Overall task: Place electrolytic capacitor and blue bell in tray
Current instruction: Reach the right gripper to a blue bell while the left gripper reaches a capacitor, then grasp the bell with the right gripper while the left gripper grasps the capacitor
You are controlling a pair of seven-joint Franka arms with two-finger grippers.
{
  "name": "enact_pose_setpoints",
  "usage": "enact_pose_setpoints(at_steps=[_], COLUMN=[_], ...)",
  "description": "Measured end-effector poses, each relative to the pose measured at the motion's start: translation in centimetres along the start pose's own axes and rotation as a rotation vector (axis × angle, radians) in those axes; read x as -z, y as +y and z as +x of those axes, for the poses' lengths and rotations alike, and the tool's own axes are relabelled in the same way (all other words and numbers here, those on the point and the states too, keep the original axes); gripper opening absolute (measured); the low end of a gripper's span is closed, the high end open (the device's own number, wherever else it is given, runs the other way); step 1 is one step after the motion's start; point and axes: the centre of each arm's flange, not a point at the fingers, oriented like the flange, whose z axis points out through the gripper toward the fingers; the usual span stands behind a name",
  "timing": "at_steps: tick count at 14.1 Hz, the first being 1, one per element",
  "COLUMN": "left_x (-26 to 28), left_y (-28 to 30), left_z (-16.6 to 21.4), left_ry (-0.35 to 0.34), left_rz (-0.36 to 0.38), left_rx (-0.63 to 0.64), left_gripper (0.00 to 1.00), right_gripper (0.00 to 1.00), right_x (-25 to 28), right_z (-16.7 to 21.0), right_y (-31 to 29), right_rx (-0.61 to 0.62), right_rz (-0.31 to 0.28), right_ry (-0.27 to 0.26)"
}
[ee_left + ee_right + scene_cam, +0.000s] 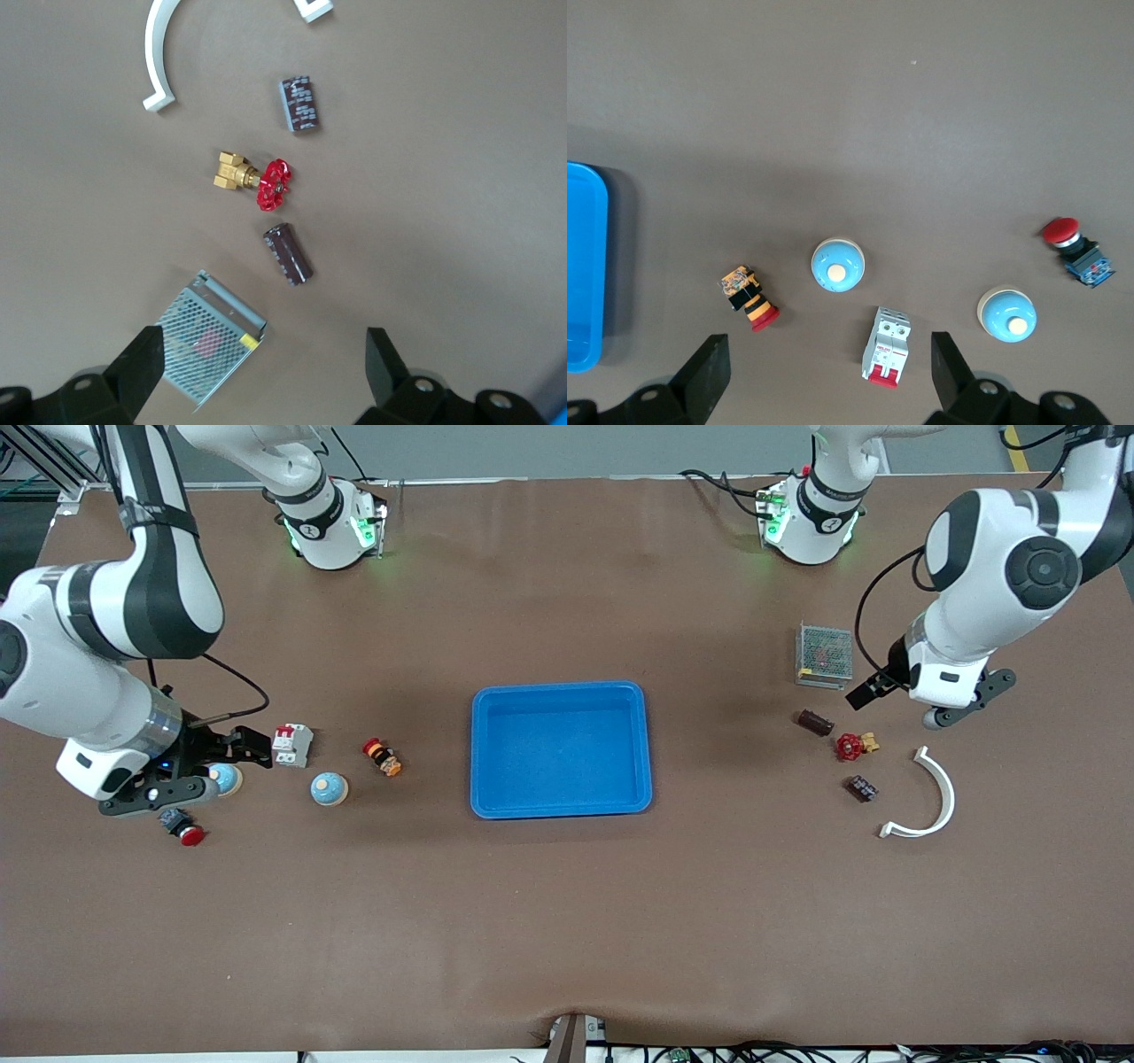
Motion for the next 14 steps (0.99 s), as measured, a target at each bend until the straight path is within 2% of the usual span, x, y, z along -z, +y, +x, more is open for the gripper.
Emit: enact_pose_setpoints(at_steps=[6,14], left_x=[-5.4,-9.5], left_y=[-0.1,0.3], left_z=[-0.6,-0.6], left_ry=[-0.008,-0.019], left_rz=[-0.003,-0.006], left_rx=[0.211,0.278], left_gripper=[1.0,1.0], right_gripper=[1.0,1.0], right_x=[-4.3,-10.0], right_z=[-0.1,-1.9], right_y=[0.5,-0.2], right_rx=[0.025,0.037], right_rz=[-0.004,-0.011], right_ry=[-0.027,-0.022])
